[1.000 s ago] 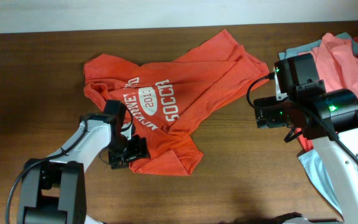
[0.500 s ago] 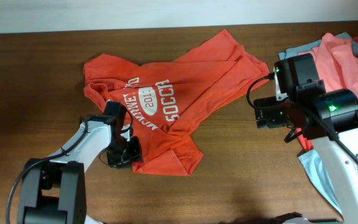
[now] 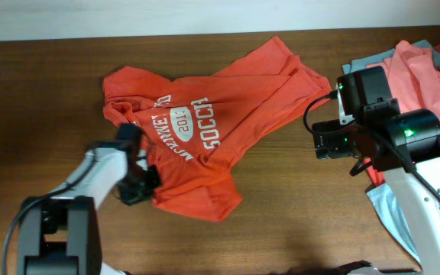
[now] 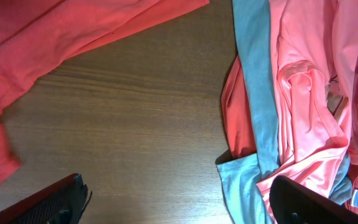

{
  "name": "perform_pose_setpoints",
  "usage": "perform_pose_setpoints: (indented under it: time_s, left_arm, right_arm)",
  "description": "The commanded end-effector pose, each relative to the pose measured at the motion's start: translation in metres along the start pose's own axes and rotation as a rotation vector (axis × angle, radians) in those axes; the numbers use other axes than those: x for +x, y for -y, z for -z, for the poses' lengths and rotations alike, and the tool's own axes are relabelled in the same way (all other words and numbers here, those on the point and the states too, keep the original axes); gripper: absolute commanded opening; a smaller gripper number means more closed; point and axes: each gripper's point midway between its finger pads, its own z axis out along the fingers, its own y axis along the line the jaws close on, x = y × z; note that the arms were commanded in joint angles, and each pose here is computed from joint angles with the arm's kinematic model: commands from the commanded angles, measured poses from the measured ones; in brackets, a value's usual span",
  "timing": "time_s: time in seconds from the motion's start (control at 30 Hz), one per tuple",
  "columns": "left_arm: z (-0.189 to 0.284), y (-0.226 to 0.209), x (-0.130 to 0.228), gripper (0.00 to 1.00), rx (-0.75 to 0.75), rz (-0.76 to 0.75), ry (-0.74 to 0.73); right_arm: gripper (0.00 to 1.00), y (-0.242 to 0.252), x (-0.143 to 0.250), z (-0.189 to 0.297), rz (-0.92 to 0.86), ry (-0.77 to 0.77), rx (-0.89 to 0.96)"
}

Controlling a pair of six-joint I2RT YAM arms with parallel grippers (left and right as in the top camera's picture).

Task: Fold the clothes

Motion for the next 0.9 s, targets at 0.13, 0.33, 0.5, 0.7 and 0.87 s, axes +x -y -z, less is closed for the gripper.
perform_pose_setpoints:
  time_s: [0.13, 0.33, 0.5, 0.7, 0.87]
  left_arm:
    - [0.063, -0.052, -0.089, 0.09, 0.09, 0.176, 0.248]
    - [0.065, -0.042, -0.073, 0.64, 0.169, 0.188, 0.163]
    - [0.058, -0.035, -0.048, 0.68, 0.146, 0.17, 0.072]
    - [0.047, -0.043, -0.037, 0.69, 0.045, 0.139, 0.05]
    - [0.035, -0.054, -0.028, 0.69, -0.006, 0.144, 0.033]
  right_arm:
    - [0.99, 0.002, 0.0, 0.002, -0.014, 0.003, 0.004]
    - [0.99, 0.002, 0.0, 0.002, -0.013, 0.003, 0.004]
    - [0.99, 0.002, 0.0, 0.002, -0.013, 0.003, 0.004]
    - [0.99, 0.002, 0.0, 0.002, -0.013, 0.001, 0.004]
    - [0.99, 0.003, 0.003, 0.002, -0.01, -0.011, 0.004]
